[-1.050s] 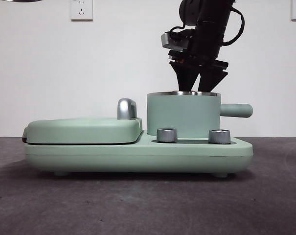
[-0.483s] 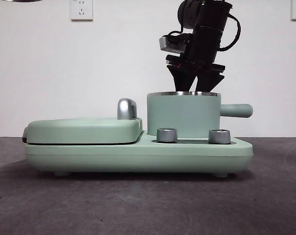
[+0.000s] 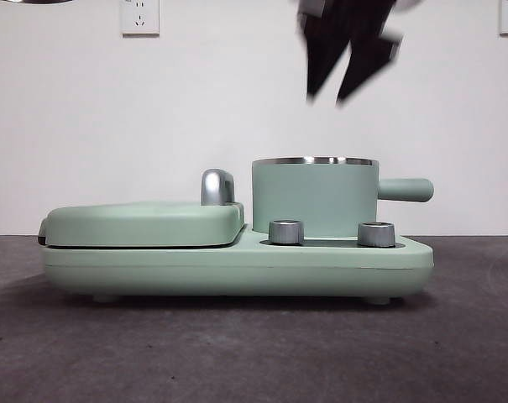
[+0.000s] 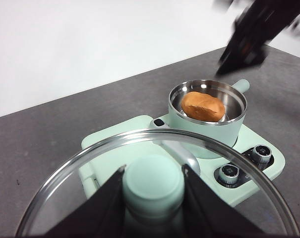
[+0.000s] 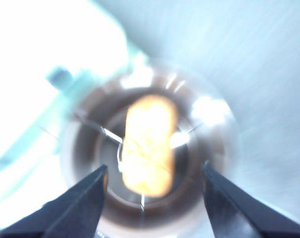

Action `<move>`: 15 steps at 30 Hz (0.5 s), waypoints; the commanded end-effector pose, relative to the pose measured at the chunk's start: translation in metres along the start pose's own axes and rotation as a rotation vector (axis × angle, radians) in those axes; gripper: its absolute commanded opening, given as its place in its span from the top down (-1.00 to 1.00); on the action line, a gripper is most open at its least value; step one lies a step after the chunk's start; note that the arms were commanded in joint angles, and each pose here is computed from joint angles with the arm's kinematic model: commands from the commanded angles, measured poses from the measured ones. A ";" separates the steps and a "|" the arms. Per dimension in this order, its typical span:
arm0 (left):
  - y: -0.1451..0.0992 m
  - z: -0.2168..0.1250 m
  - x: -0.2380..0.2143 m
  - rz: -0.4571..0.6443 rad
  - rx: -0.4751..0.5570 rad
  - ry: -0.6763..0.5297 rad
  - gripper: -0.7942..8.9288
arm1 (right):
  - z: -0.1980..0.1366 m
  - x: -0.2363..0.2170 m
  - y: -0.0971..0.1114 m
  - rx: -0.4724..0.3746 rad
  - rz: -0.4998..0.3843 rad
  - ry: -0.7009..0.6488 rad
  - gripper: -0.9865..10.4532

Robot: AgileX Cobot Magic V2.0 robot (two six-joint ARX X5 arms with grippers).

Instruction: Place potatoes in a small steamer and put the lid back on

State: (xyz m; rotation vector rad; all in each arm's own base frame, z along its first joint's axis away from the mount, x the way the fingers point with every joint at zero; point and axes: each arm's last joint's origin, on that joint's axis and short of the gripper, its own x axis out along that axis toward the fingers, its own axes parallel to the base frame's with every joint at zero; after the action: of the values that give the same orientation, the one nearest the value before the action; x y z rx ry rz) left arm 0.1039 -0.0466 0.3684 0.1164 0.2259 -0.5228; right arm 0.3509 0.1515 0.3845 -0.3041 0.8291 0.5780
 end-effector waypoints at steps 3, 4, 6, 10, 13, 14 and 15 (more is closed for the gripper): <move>0.000 0.008 -0.003 0.005 0.007 -0.059 0.81 | -0.010 -0.085 0.008 0.006 -0.036 -0.147 0.31; 0.000 0.009 -0.003 0.005 0.007 -0.069 0.81 | -0.020 -0.100 0.010 0.006 -0.044 -0.168 0.31; 0.000 0.012 -0.003 0.006 0.005 -0.096 0.81 | -0.048 -0.123 0.016 0.011 -0.063 -0.211 0.31; 0.000 0.014 0.001 -0.026 -0.035 -0.104 0.81 | -0.095 -0.139 0.024 0.018 -0.092 -0.262 0.31; 0.000 0.014 0.008 -0.068 -0.039 -0.090 0.81 | -0.129 -0.141 0.031 0.038 -0.102 -0.280 0.31; 0.000 0.014 0.011 -0.079 -0.039 -0.087 0.81 | -0.138 -0.140 0.033 0.047 -0.102 -0.282 0.31; 0.000 0.014 0.014 -0.090 -0.040 -0.085 0.81 | -0.153 -0.139 0.037 0.063 -0.099 -0.284 0.31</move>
State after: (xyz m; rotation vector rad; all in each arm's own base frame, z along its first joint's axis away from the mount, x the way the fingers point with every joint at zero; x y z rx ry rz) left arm 0.1179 -0.0550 0.3711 0.0582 0.2050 -0.6009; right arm 0.1643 0.0595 0.3992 -0.2294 0.5369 0.4940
